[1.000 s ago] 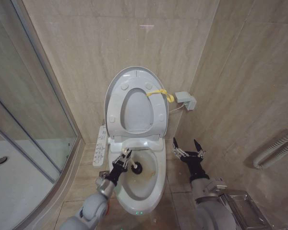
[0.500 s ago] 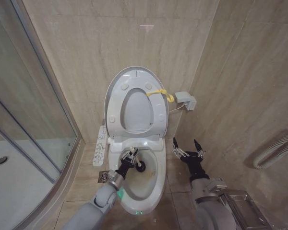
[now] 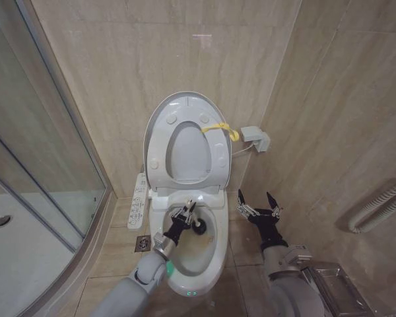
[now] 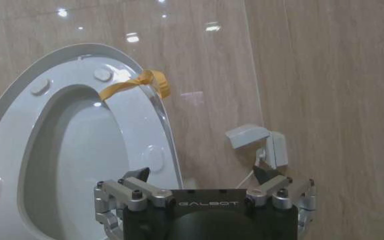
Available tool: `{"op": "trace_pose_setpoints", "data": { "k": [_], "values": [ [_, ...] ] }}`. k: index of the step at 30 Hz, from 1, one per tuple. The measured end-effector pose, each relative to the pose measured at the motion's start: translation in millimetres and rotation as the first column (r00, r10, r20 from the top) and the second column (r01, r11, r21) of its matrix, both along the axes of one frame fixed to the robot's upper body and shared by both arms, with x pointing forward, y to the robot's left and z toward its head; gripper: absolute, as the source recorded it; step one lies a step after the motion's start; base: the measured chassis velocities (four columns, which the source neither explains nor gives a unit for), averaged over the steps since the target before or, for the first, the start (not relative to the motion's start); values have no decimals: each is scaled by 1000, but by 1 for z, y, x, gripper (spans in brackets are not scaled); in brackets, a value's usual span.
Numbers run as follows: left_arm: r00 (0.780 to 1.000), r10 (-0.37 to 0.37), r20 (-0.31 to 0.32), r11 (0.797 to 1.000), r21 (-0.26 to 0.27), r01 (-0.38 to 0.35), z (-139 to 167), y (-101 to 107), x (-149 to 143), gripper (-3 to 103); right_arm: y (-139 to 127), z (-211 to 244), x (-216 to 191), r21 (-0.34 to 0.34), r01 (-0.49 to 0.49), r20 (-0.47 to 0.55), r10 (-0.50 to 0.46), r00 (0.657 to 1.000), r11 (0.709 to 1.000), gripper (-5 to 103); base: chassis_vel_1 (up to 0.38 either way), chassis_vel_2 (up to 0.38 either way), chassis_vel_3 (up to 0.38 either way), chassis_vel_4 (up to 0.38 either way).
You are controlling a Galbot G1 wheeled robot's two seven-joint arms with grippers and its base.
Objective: Open the toilet lid, clean the toilet bowl with a toilet brush, close the toilet lid, and flush.
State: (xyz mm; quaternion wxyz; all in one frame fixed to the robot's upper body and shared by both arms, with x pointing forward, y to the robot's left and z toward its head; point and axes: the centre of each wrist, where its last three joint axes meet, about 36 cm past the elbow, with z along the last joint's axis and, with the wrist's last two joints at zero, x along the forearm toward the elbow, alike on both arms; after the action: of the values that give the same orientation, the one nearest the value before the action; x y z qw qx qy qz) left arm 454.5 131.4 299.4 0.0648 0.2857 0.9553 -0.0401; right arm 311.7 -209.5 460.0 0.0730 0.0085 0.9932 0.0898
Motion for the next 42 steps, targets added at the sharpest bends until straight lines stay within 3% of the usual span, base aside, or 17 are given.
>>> {"op": "trace_pose_setpoints", "data": {
  "k": [13, 18, 24, 29, 32, 36, 42],
  "values": [
    [998, -55, -11, 996, -64, 55, -1, -41, -21, 18, 0, 0, 0, 0, 0, 0, 0, 1000, 1000, 100, 0, 0, 0, 0],
    [998, -55, -26, 997, -53, 54, -9, -41, -16, 18, 0, 0, 0, 0, 0, 0, 0, 1000, 1000, 100, 0, 0, 0, 0],
    [998, -38, -50, 999, 14, 38, -32, -22, -3, 18, 0, 0, 0, 0, 0, 0, 0, 1000, 1000, 100, 0, 0, 0, 0],
    [999, -40, -20, 999, 0, 40, -19, -28, 4, 18, 0, 0, 0, 0, 0, 0, 0, 1000, 1000, 100, 0, 0, 0, 0],
    [998, -67, 22, 997, -37, 68, 0, -46, 6, 18, 0, 0, 0, 0, 0, 0, 0, 1000, 1000, 100, 0, 0, 0, 0],
    [996, -90, 28, 994, -51, 92, 1, -55, 2, 18, 0, 0, 0, 0, 0, 0, 0, 1000, 1000, 100, 0, 0, 0, 0],
    [997, -81, -21, 997, 4, 81, -27, -38, -2, 18, 0, 0, 0, 0, 0, 0, 0, 1000, 1000, 100, 0, 0, 0, 0]
  ]
}}
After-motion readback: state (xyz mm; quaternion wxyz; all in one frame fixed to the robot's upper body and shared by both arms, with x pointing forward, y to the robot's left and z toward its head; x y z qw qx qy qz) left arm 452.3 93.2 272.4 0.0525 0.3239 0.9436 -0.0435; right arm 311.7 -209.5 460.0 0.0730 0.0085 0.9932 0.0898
